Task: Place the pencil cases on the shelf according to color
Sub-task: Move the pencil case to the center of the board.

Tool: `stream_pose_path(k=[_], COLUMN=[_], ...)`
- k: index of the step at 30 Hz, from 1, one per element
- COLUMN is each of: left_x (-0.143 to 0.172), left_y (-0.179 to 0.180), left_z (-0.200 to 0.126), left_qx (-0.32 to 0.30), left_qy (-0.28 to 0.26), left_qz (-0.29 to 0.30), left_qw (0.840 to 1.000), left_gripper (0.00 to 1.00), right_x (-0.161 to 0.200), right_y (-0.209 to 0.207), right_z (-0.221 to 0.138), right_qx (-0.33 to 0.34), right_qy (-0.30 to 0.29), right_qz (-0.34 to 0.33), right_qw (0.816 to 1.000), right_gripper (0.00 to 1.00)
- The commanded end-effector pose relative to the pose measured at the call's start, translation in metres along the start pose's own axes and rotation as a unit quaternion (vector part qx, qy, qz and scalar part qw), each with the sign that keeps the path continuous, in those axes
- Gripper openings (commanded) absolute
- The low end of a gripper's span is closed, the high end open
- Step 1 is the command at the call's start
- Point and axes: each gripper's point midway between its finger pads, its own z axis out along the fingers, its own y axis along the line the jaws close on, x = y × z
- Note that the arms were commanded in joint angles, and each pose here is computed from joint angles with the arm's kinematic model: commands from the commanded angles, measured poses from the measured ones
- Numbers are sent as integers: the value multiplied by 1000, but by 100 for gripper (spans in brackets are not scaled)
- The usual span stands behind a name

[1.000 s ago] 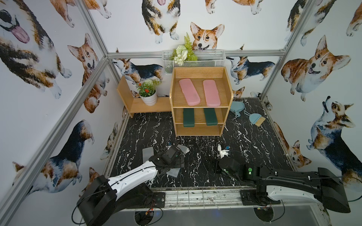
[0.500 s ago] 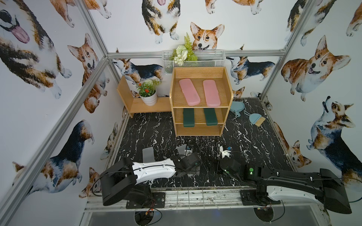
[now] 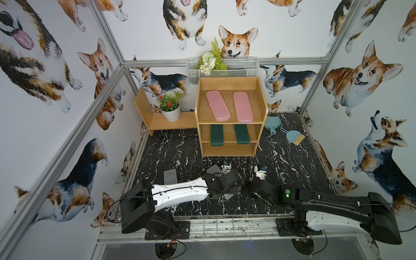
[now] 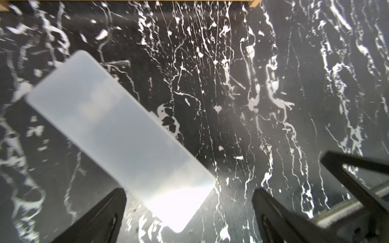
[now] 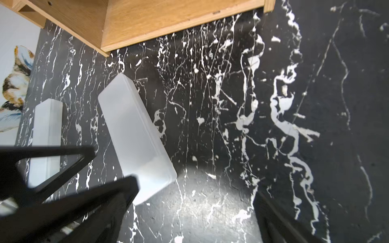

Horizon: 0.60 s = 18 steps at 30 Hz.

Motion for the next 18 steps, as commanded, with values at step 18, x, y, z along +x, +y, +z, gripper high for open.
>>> stream_pose_path(k=[18], left_x=[-52], left_y=[161], left_z=[-68], left_qx=[-67], left_qy=[-144], left_qz=[-150], left_qw=[976], left_gripper=[99], right_x=[60], right_y=[53], right_z=[54], right_qx=[45], right_qy=[76], right_qz=[-195], right_qw=[977], right_gripper=[100])
